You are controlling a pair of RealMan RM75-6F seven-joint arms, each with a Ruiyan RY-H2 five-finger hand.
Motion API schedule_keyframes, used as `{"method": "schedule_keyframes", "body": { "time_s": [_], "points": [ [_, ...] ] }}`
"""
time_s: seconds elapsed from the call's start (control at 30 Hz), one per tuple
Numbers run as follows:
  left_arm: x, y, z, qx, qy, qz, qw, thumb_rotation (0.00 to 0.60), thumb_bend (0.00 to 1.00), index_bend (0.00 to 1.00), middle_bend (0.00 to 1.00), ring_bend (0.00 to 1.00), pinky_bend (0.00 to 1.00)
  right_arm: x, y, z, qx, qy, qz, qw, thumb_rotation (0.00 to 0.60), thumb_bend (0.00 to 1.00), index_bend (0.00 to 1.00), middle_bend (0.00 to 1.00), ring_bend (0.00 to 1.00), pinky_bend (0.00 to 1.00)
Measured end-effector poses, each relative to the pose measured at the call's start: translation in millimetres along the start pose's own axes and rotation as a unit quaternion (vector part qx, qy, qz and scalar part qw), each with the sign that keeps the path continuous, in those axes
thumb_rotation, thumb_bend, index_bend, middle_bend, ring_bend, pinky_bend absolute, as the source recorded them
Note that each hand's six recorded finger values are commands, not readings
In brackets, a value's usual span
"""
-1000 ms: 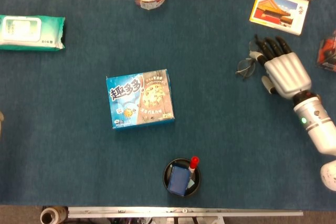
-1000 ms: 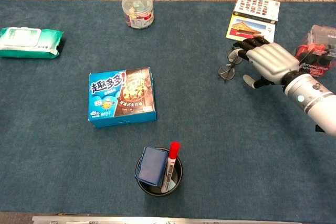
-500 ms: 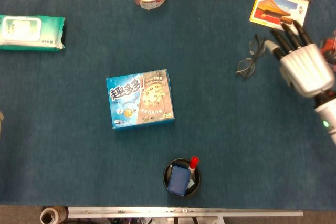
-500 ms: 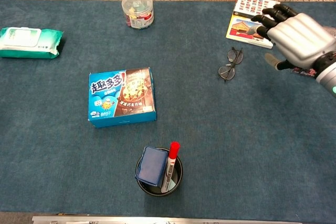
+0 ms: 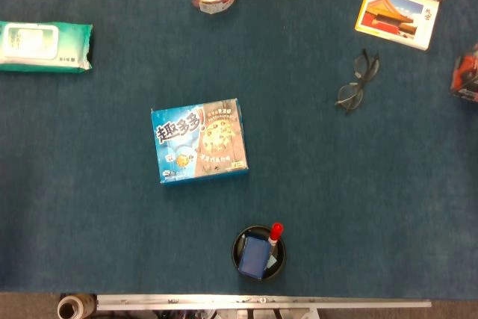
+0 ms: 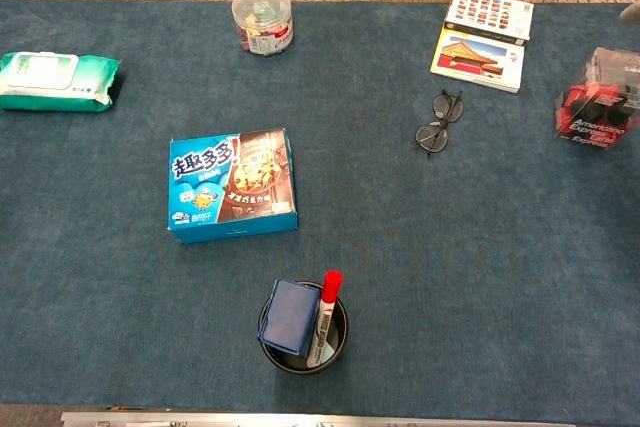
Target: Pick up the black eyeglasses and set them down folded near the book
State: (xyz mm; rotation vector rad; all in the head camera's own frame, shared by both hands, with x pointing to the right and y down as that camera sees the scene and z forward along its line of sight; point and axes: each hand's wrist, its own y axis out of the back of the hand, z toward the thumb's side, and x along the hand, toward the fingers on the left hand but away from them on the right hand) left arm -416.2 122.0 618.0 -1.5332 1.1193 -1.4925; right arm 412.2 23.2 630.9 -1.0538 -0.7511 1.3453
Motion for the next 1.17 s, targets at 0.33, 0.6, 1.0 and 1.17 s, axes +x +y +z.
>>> {"method": "schedule_keyframes", "body": {
  "time_s": [0.33,0.6,1.0,1.17],
  "points": [
    [4.0,4.2,-3.5,-0.009,0.001,0.021,0.9997,0.6,0.48,0.5,0.44,0.37,0.46,45.7,5.1,-48.1,-0.023,-0.097,-0.014,0.995,0.6,0.39,0.28,0.19,0.0,0.05],
    [7.0,4.1,-9.4,-0.008,0.014,0.02,0.9997,0.6,0.48,0.5,0.44,0.37,0.46,63.3,6.6,-72.5,-0.048,-0.133,-0.024,0.9897,0.6,0.39,0.28,0.19,0.0,0.05],
    [11.1,2.1,-14.6,-0.004,0.028,0.016,0.9995,0.6,0.48,0.5,0.44,0.37,0.46,71.0,8.6,-109.5,-0.083,-0.175,-0.04,0.9803,0.6,0.39,0.28,0.19,0.0,0.05],
    [13.9,-1.4,-17.9,0.002,0.037,0.008,0.9993,0.6,0.48,0.5,0.44,0.37,0.46,69.7,8.6,-115.0,-0.093,-0.178,-0.04,0.9788,0.6,0.39,0.28,0.19,0.0,0.05]
  ]
}}
